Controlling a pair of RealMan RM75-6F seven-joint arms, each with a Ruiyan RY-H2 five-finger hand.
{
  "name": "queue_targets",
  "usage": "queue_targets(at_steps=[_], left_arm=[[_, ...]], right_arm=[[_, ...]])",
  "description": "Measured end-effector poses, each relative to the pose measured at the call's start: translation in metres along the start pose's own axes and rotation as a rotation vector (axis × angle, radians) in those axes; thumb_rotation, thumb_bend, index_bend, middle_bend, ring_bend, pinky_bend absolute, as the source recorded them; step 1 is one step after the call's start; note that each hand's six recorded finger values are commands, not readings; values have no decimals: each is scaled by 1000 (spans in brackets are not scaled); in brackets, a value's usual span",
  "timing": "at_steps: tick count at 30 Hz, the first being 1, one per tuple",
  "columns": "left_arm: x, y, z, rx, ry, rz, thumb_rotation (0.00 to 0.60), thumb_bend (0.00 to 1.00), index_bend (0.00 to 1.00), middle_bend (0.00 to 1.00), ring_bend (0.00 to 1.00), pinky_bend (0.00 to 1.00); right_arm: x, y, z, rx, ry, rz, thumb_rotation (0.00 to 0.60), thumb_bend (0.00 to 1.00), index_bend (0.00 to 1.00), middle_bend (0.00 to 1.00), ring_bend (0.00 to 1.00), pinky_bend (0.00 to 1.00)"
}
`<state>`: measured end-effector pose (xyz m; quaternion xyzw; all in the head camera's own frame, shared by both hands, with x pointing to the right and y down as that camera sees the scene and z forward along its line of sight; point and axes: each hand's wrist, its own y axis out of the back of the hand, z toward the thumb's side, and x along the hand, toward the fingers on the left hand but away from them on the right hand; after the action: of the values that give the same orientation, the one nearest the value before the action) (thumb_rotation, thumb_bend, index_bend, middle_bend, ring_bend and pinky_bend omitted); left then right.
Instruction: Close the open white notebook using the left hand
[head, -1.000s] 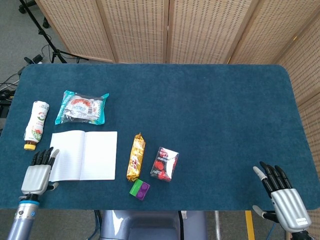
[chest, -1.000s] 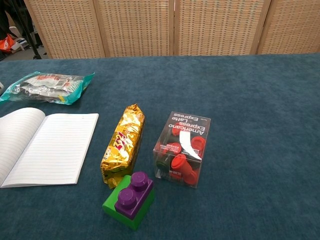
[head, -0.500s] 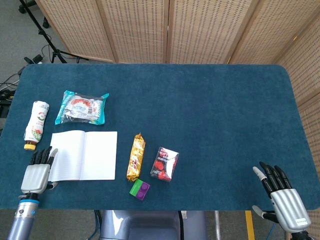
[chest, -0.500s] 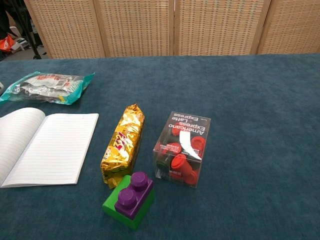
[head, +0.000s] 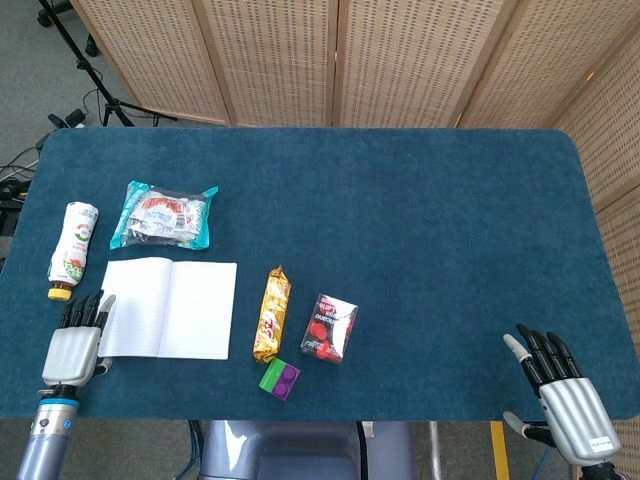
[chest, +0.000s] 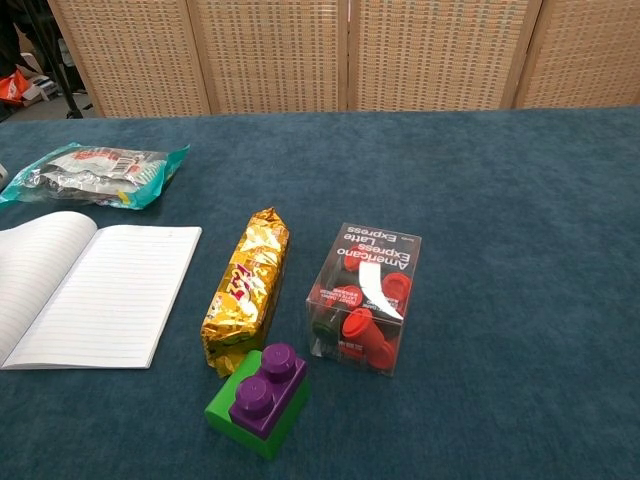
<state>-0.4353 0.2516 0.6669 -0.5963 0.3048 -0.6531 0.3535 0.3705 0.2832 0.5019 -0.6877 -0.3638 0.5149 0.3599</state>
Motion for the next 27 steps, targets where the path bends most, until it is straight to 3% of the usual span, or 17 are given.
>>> queue_targets(at_steps=[16, 27], left_arm=[[-3, 23, 15, -20, -66, 142, 600, 308, 0, 0, 0, 0], [-10, 58, 38, -137, -168, 349, 600, 245, 0, 0, 0, 0]], right_arm=[[0, 2, -1, -4, -1, -6, 600, 41, 0, 0, 0, 0], [0, 3, -2, -7, -4, -10, 600, 39, 0, 0, 0, 0]])
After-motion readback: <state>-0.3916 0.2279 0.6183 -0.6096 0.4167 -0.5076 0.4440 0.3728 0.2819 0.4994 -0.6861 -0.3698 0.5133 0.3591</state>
